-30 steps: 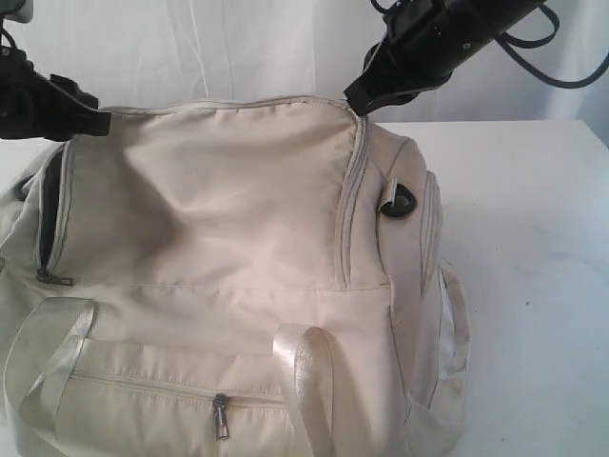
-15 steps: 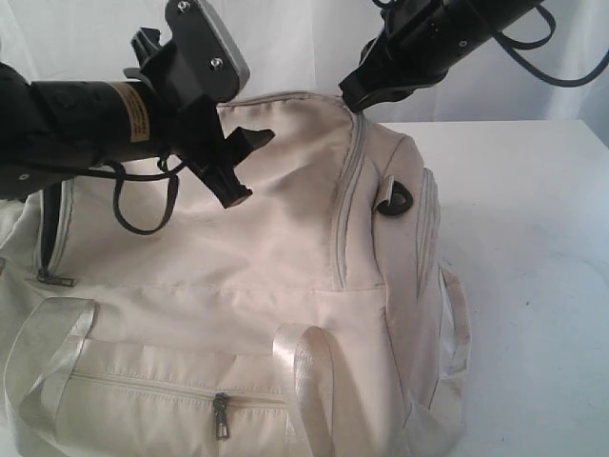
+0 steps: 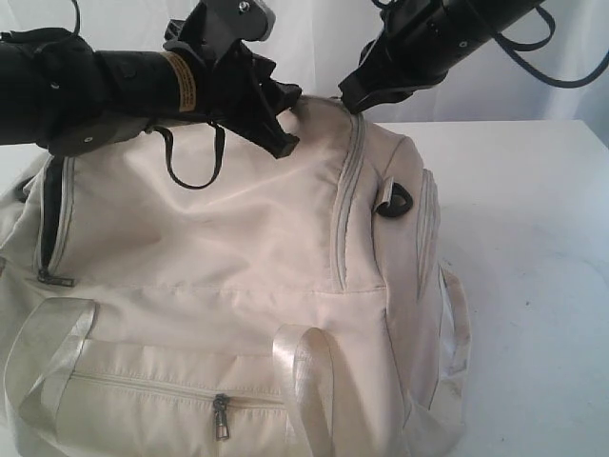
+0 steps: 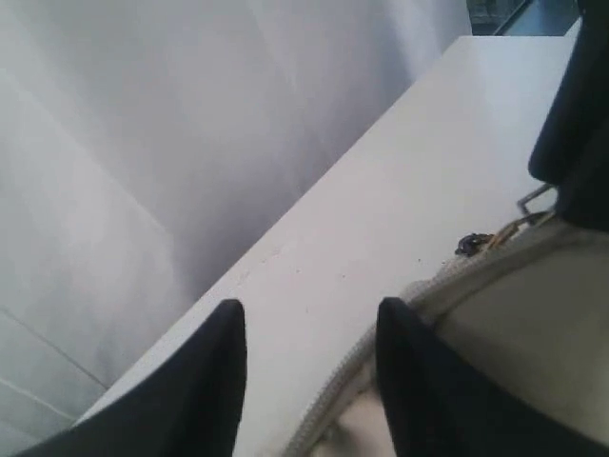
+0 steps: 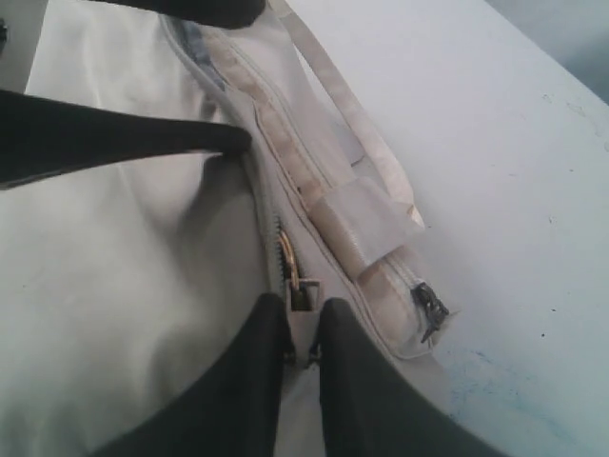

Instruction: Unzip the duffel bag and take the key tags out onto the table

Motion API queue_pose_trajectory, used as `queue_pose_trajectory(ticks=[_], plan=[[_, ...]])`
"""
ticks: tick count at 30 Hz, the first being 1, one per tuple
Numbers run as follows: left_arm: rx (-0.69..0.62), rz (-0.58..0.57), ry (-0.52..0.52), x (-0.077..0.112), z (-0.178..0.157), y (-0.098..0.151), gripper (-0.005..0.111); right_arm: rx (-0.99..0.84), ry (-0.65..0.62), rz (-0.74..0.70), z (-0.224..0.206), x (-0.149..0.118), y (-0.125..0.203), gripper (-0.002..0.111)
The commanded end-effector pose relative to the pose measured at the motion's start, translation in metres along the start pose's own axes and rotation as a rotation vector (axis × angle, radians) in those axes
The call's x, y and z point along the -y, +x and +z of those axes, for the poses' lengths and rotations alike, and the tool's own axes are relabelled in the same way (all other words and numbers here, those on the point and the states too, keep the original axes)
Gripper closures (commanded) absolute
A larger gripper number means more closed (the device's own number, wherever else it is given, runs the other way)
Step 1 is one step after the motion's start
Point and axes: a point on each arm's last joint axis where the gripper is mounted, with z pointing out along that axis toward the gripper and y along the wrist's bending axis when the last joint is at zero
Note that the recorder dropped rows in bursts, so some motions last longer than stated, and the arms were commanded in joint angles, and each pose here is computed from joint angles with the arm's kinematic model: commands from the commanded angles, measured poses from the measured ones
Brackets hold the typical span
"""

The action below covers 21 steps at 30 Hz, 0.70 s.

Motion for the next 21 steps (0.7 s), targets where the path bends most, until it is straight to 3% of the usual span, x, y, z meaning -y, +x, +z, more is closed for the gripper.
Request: queue_pose_trajectory(ticks=[1, 8, 21], plan=[[-0.005, -0.043, -0.008, -0.001, -0.006, -0.007, 0.056, 0.042, -0.001, 0.015, -0.011, 0.000, -0.004, 0.108], [0.020, -0.081, -0.010, -0.004, -0.018, -0.018, 0.053, 0.045, 0.002, 0.015, -0.011, 0.000, -0.004, 0.108], [0.073, -0.039, 0.129, 0.011, -0.009, -0.015, 0.053, 0.045, -0.001, 0.016, -0.011, 0.000, -0.004, 0.108]])
